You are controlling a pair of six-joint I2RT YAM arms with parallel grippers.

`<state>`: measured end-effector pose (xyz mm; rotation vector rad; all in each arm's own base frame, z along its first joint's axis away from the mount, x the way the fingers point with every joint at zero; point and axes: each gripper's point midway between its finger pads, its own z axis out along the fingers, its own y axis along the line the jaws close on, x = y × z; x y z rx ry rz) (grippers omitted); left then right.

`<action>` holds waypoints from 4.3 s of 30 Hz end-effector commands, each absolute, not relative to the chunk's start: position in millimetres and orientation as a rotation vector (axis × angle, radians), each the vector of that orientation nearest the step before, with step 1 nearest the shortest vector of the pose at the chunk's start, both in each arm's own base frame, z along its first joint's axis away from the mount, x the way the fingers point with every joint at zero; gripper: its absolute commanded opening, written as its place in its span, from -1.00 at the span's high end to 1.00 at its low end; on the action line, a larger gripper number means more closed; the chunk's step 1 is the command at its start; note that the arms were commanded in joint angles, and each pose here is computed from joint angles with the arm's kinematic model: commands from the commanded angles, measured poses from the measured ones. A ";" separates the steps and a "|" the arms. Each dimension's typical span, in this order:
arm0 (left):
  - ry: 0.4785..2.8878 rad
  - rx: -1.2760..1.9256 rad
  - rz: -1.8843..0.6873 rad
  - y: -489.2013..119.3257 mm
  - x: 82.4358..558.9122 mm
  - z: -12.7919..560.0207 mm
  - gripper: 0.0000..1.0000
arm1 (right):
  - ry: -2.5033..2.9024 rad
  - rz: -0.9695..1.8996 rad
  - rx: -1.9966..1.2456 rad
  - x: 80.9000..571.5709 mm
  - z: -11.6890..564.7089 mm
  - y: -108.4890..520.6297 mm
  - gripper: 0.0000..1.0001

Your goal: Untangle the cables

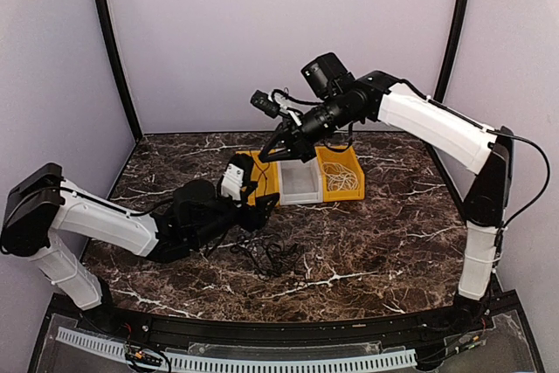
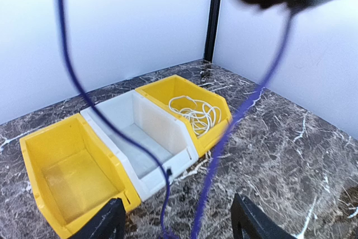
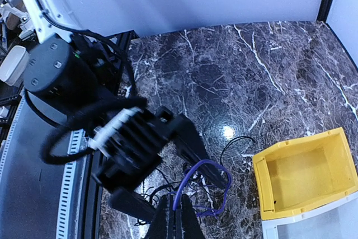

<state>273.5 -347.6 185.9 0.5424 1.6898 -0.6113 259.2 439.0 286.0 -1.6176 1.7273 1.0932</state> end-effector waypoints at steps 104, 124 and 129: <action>2.171 0.107 -0.201 -198.5 251.0 54.6 0.01 | 0.961 0.721 -0.915 355.6 648.8 218.7 1.00; 2.199 0.115 -0.163 -200.8 253.5 54.9 0.01 | 0.910 0.726 -0.954 385.9 621.3 297.0 1.00; 2.201 0.111 -0.172 -201.0 252.6 55.0 0.01 | 1.005 0.694 -0.952 421.3 579.5 313.6 1.00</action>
